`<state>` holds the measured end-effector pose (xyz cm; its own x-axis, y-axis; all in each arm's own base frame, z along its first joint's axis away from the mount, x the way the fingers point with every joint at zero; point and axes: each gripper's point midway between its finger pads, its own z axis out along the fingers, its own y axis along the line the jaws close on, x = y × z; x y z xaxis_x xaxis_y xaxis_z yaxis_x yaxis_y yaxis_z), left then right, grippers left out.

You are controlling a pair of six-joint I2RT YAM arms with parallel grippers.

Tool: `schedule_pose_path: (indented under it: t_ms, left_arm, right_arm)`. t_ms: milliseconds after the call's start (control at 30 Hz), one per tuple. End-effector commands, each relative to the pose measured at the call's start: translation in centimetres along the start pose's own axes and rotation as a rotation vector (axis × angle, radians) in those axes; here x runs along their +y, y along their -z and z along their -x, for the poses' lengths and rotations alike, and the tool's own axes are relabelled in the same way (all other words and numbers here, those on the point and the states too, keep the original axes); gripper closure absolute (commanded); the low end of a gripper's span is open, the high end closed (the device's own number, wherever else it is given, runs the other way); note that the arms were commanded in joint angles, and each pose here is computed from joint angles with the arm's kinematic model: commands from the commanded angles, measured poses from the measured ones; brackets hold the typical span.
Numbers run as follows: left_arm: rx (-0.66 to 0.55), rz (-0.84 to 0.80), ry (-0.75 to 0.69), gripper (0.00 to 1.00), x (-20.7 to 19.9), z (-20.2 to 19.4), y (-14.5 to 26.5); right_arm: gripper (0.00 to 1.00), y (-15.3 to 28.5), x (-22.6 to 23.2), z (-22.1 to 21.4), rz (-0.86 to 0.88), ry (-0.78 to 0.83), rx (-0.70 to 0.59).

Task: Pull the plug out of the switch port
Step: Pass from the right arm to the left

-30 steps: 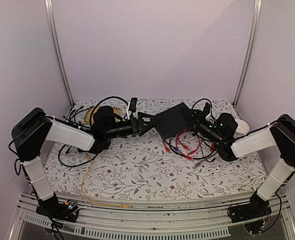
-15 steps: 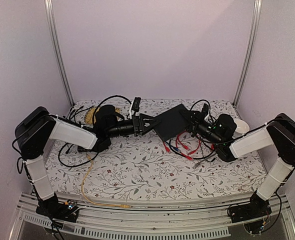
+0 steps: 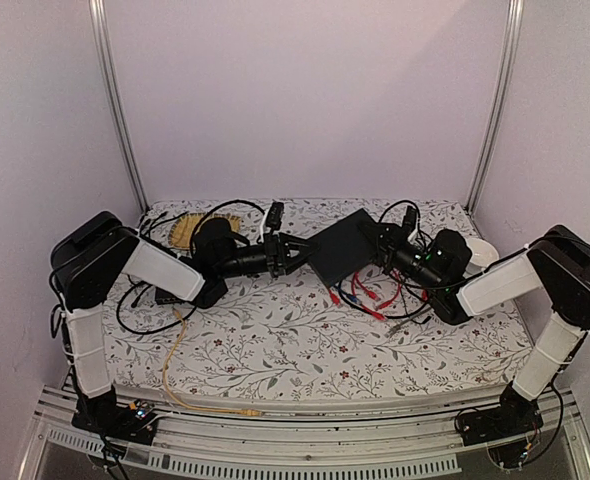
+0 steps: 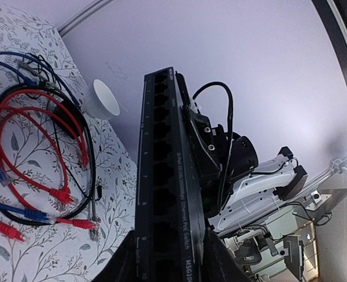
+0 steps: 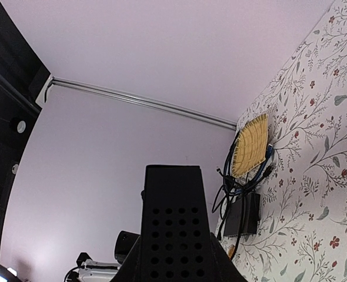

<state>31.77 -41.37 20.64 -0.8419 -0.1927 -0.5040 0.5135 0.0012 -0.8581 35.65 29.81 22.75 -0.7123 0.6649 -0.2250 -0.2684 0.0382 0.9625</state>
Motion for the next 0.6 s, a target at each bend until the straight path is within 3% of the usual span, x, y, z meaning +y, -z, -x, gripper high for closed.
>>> schedule_pose_path:
  t_ms: [0,167,267,400,567]
  left_arm:
    - [0.029,-0.135,-0.101,0.92,-2.7,0.0,-0.2]
    - [-0.004,-0.149,-0.1,0.95,-2.8,1.0,1.3]
    - [-0.005,-0.164,-0.096,0.97,-3.0,1.3,2.1]
    - [-0.002,-0.148,-0.093,0.97,-2.5,1.5,2.9]
    - [0.007,-0.141,-0.082,0.98,-2.2,1.6,3.3]
  right_arm:
    - [0.97,-0.5,2.3,-0.6,0.093,0.005,0.035]
    - [0.86,-0.1,0.9,-0.9,0.067,0.012,0.064]
    - [0.68,0.3,-0.4,-1.0,0.041,0.008,0.081]
    - [0.52,1.2,-1.9,-0.9,0.012,0.005,0.088]
    - [0.49,2.0,-3.3,-0.8,-0.02,0.01,0.091]
